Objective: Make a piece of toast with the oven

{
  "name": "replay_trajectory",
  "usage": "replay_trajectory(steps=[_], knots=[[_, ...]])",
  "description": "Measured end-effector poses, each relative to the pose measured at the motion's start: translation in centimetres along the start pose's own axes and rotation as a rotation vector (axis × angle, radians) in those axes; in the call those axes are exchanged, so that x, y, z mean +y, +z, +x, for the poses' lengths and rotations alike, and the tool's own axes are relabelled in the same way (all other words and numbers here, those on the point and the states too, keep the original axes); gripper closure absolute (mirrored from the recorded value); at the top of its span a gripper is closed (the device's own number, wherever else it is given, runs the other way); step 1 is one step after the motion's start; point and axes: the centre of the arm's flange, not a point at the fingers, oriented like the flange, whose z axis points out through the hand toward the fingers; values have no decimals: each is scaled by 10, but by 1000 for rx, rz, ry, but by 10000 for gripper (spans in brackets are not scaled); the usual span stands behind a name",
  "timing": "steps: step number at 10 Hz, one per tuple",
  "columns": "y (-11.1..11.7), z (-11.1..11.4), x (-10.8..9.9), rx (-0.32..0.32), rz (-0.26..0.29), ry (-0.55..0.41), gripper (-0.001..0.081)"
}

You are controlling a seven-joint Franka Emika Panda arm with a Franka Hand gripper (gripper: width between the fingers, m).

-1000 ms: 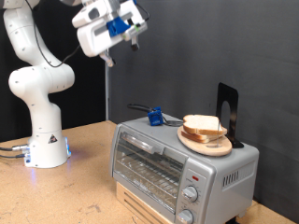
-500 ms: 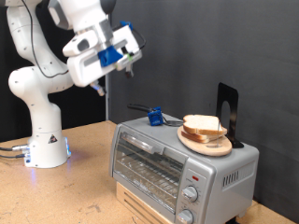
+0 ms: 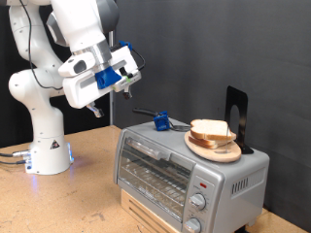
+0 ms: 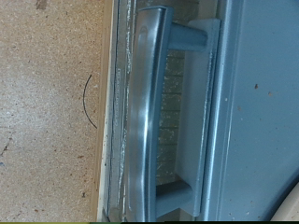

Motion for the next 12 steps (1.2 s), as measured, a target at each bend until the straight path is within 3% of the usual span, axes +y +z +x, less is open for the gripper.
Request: replay_trajectory(steps=[3, 9, 12], knots=[[2, -4, 1, -31, 34, -38, -3], [67, 8, 9, 31, -25, 14, -3], [96, 11, 13, 31, -68, 19, -3]])
